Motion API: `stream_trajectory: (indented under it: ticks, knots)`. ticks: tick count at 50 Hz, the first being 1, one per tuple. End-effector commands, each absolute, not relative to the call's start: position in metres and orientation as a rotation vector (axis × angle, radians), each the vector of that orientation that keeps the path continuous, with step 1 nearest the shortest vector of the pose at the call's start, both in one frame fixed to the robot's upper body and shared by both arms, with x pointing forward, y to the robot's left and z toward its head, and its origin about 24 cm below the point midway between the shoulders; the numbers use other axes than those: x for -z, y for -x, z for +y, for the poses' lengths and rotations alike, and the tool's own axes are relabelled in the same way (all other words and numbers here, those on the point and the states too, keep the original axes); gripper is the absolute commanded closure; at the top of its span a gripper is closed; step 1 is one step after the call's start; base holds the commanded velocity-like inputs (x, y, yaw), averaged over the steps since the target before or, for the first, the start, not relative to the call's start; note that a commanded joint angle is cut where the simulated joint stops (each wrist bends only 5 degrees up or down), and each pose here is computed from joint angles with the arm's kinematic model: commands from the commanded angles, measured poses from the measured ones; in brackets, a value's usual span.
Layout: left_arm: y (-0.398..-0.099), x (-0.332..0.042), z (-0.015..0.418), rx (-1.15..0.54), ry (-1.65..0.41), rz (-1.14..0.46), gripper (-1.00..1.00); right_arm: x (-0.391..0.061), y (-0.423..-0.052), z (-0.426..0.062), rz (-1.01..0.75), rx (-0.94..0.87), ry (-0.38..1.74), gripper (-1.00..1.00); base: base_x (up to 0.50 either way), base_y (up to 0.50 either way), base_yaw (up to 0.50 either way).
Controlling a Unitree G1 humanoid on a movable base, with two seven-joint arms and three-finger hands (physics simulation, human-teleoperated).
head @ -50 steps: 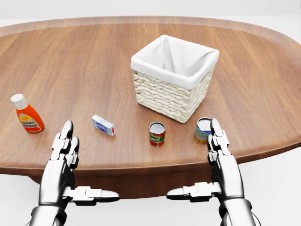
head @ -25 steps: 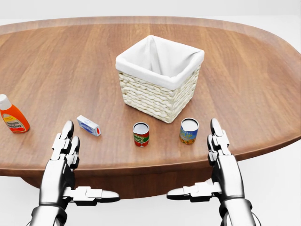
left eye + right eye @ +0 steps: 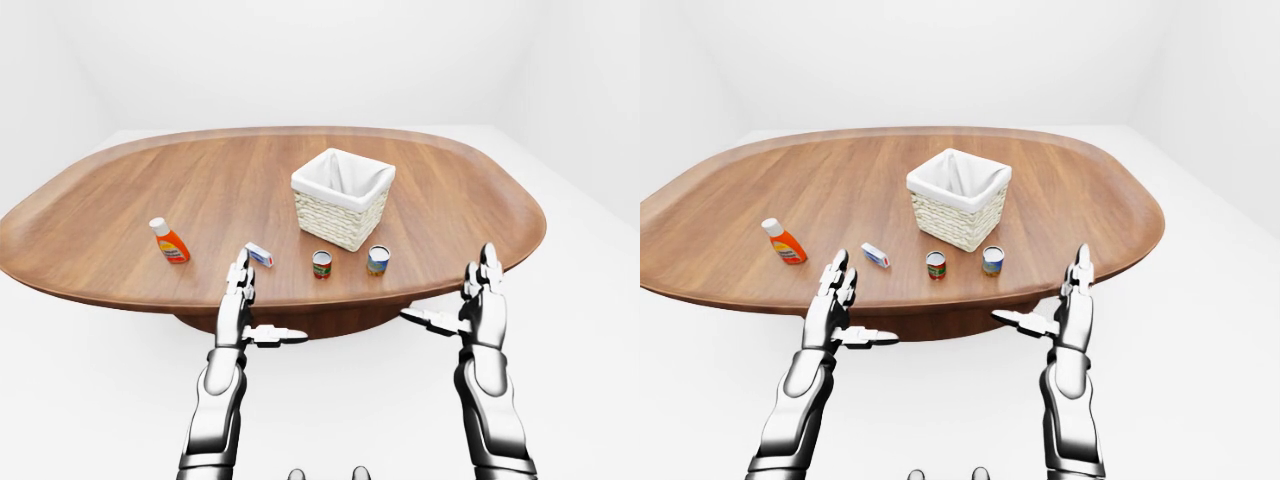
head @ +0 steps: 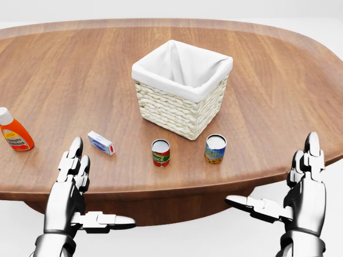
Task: Pick up the alphabet soup and the cream cheese box, and put them in the basket.
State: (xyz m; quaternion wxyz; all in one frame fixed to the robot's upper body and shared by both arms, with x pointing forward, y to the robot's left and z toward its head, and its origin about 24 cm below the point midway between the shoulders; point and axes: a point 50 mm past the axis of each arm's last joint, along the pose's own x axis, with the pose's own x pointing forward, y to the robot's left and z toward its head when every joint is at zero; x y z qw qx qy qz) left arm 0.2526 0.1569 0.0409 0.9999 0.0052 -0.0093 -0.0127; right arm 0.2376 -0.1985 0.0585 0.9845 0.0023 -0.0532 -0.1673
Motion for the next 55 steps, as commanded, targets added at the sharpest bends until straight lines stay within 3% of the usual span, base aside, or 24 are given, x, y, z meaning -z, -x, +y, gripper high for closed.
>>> stream_trajectory:
  ticks: [1,7,14,55]
  knots:
    - [-0.253,-0.040,0.157,0.022,-0.011,-0.017,-1.00,-0.069,-0.218,-0.225,-0.175,0.566,-0.056,-1.00,0.00,0.00,0.00]
    - [-0.253,-0.040,0.157,0.024,-0.013,-0.016,-1.00,-0.071,-0.218,-0.227,-0.163,0.608,-0.046,-1.00,0.00,0.00,0.00]
    - [-0.253,-0.040,0.157,0.023,-0.012,-0.016,-1.00,-0.076,-0.208,-0.244,-0.185,0.830,-0.021,-1.00,0.00,0.00,0.00]
    - [-0.254,-0.038,0.157,0.020,-0.018,-0.010,-1.00,-0.086,-0.196,-0.245,-0.207,0.858,0.050,-1.00,0.00,0.00,0.00]
